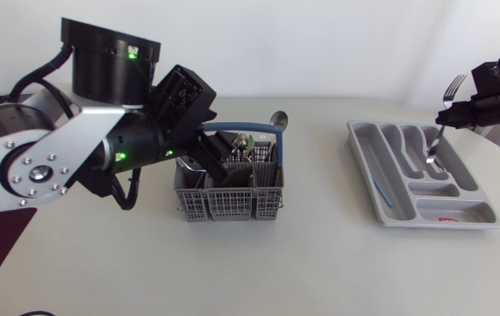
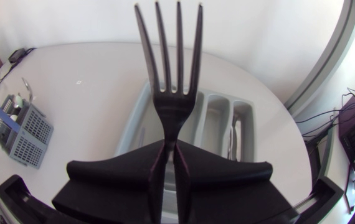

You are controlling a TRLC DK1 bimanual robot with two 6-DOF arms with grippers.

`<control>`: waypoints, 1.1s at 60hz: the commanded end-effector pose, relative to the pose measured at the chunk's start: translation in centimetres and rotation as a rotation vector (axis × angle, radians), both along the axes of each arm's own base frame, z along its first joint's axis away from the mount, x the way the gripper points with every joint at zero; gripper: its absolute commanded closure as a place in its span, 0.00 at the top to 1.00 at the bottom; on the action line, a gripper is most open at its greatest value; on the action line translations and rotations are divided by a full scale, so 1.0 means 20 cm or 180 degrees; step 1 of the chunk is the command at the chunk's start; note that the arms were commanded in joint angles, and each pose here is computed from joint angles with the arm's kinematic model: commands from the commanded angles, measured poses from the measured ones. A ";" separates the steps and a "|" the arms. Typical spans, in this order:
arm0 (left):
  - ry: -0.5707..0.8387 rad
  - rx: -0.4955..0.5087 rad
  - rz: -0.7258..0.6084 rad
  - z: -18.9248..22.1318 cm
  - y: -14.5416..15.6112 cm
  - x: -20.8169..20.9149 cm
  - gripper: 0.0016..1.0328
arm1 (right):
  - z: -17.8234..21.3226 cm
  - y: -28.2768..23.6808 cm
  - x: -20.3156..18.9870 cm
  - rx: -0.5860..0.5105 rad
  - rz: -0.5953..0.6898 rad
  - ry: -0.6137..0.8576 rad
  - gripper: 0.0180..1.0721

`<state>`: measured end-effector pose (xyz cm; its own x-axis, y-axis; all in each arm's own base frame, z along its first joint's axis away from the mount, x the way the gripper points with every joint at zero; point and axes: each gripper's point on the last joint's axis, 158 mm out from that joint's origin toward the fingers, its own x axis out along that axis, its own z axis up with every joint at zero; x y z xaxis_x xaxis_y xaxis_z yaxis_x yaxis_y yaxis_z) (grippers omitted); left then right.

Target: Sort the cutlery from the basket into the organizer compartments.

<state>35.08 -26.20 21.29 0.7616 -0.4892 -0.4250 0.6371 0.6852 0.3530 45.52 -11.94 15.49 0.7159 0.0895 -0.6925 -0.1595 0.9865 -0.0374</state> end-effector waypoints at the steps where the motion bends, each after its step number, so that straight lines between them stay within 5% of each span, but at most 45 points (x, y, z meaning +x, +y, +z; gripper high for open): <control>1: -0.0036 0.0082 0.0012 -0.02 0.05 -0.02 0.62 | -0.03 -0.12 0.04 -0.0126 -0.0065 0.0048 0.07; 24: -0.0096 0.0170 0.0031 -0.03 0.08 -0.06 0.62 | -0.27 -0.34 0.17 -0.0352 -0.0332 0.0354 0.07; 66: -0.0124 0.0233 0.0033 -0.03 0.09 -0.09 0.62 | -0.64 -0.38 0.28 -0.0169 -0.0531 0.0639 0.09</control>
